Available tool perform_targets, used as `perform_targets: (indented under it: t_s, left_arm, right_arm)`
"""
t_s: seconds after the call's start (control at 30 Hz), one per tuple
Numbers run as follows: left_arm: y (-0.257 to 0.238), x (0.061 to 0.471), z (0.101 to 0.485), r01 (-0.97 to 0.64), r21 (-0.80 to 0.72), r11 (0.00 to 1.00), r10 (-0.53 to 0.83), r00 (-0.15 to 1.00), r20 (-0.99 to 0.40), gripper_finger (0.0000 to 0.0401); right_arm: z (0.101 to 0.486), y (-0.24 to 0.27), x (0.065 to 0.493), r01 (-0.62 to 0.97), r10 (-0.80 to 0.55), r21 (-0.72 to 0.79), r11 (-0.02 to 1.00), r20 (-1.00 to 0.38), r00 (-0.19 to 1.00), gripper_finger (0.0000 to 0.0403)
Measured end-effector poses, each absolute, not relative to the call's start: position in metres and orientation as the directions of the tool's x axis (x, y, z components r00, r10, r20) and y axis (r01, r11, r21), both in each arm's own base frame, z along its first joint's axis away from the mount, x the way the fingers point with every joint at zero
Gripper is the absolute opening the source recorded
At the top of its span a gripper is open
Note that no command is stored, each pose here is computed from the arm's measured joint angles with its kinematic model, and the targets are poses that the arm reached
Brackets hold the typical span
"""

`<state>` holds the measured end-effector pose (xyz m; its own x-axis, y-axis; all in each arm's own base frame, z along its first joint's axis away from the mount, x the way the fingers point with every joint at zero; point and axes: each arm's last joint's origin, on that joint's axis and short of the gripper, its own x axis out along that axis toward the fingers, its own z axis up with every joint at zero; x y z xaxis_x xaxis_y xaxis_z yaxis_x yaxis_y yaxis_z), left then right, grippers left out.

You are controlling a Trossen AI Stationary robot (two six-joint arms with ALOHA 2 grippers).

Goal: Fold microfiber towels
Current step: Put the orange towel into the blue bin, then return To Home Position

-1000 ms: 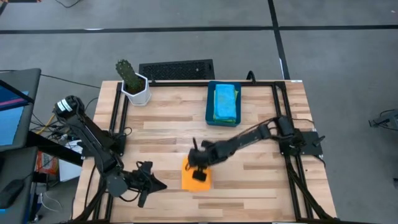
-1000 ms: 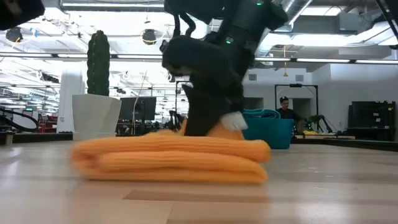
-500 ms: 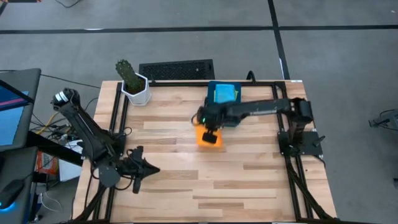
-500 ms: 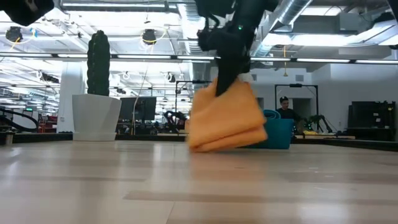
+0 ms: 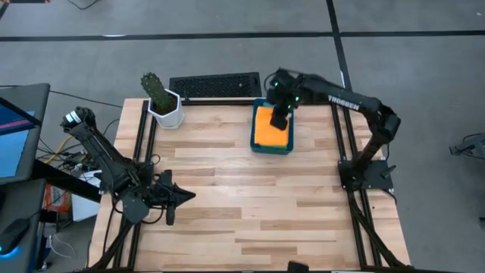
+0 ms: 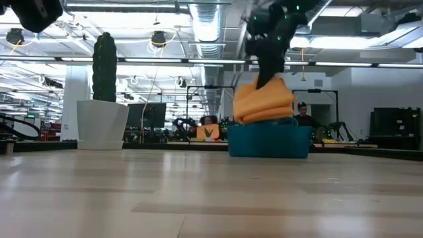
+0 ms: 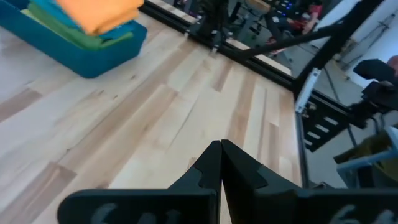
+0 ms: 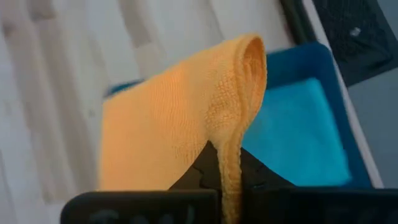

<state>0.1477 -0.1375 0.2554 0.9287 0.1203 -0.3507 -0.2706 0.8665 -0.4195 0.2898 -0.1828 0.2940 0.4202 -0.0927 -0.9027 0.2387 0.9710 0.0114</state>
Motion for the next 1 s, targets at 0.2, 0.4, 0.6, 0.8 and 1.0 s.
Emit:
perform_targets:
  t_s: [0.2, 0.4, 0.6, 0.8, 1.0]
  left_arm:
    - [-0.132, 0.152, 0.254, -0.308, -0.41, 0.858, 0.158, 0.919, -0.36, 0.0]
    - [-0.127, 0.156, 0.254, -0.334, -0.399, 0.854, 0.189, 0.913, -0.36, 0.0]
    - [-0.122, 0.159, 0.253, -0.359, -0.393, 0.847, 0.215, 0.906, -0.364, 0.0002]
    - [-0.113, 0.162, 0.258, -0.396, -0.414, 0.819, 0.262, 0.902, -0.344, 0.0012]
    - [-0.092, 0.154, 0.302, -0.419, -0.386, 0.822, 0.362, 0.907, -0.214, 0.001]
  right_arm:
    - [0.265, -0.225, 0.281, 0.265, -0.071, 0.034, 0.964, -0.924, 0.376, 0.0022]
    - [0.229, -0.244, 0.285, 0.29, -0.019, 0.072, 0.954, -0.954, 0.3, 0.0086]
    - [0.225, -0.245, 0.287, 0.268, -0.022, 0.061, 0.961, -0.954, 0.298, 0.0209]
    - [0.264, -0.239, 0.273, 0.275, -0.1, 0.009, 0.961, -0.919, 0.382, 0.0268]
    - [0.346, -0.204, 0.234, 0.331, -0.232, -0.045, 0.943, -0.799, 0.554, 0.0269]
